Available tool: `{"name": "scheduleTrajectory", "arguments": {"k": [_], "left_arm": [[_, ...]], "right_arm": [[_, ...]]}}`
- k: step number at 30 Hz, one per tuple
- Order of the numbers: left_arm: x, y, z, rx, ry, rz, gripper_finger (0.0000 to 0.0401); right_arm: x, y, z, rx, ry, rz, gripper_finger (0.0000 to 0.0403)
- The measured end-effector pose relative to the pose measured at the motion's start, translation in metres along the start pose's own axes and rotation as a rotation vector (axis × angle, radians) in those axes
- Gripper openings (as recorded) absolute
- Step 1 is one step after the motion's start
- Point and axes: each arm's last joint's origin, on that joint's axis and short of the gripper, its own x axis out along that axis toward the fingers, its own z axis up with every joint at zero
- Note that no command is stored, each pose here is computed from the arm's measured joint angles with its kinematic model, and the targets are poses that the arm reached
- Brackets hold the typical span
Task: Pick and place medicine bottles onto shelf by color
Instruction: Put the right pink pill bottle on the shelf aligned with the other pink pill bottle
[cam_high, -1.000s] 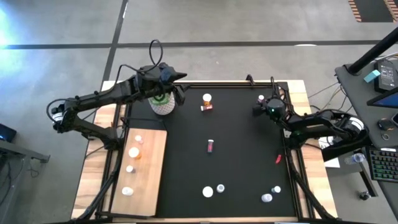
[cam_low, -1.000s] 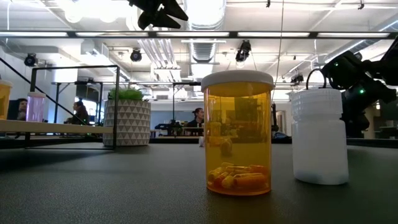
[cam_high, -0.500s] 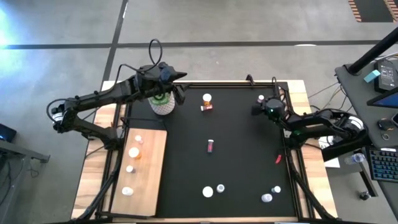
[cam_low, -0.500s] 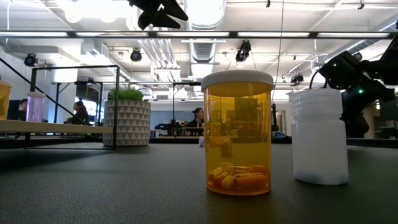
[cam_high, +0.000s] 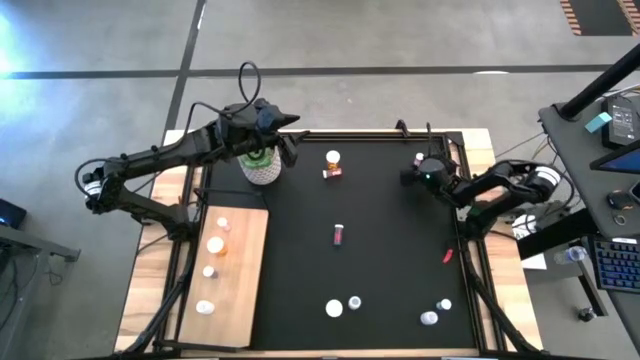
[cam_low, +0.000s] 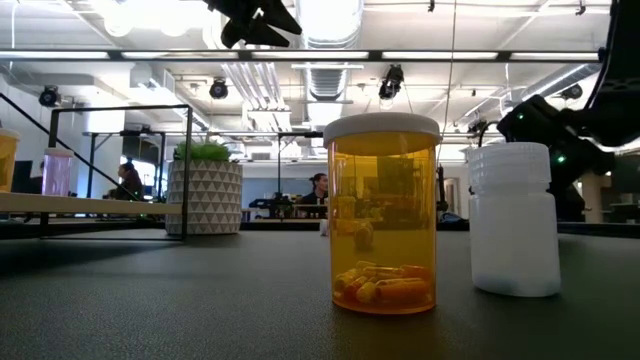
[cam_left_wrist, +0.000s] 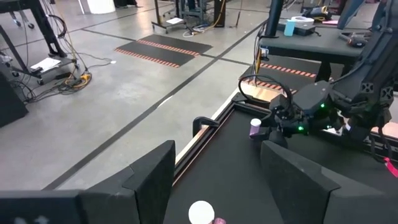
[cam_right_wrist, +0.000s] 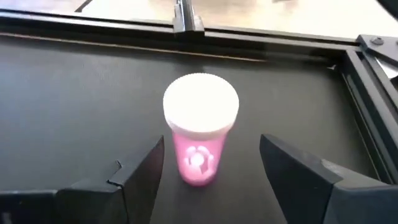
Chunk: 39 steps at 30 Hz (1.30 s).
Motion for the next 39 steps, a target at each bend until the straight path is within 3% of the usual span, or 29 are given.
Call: {"name": "scheduleTrajectory", "arguments": {"k": [6, 22, 29, 34, 39], "left_arm": [[0.0, 0.0, 0.0, 0.0, 0.0, 0.001, 0.0221], [0.0, 0.002, 0.0, -0.001, 0.001, 0.009, 0.0221], [0.0, 0.002, 0.0, -0.001, 0.001, 0.009, 0.0221], [0.0, 0.002, 0.0, -0.003, 0.001, -0.001, 0.0221], [0.0, -0.001, 0.0, -0.009, 0.005, -0.079, 0.0221]], "right_arm": [[0.002, 0.001, -0.002, 0.006, -0.02, -0.022, 0.0218], [0.003, 0.002, 0.0, 0.036, -0.044, -0.027, 0.0077], [0.002, 0.002, 0.0, 0.046, -0.046, -0.019, 0.0069], [-0.004, 0.005, 0.01, 0.141, -0.072, 0.074, 0.007], [-0.013, 0.02, 0.029, 0.147, -0.065, 0.332, 0.007]]}}
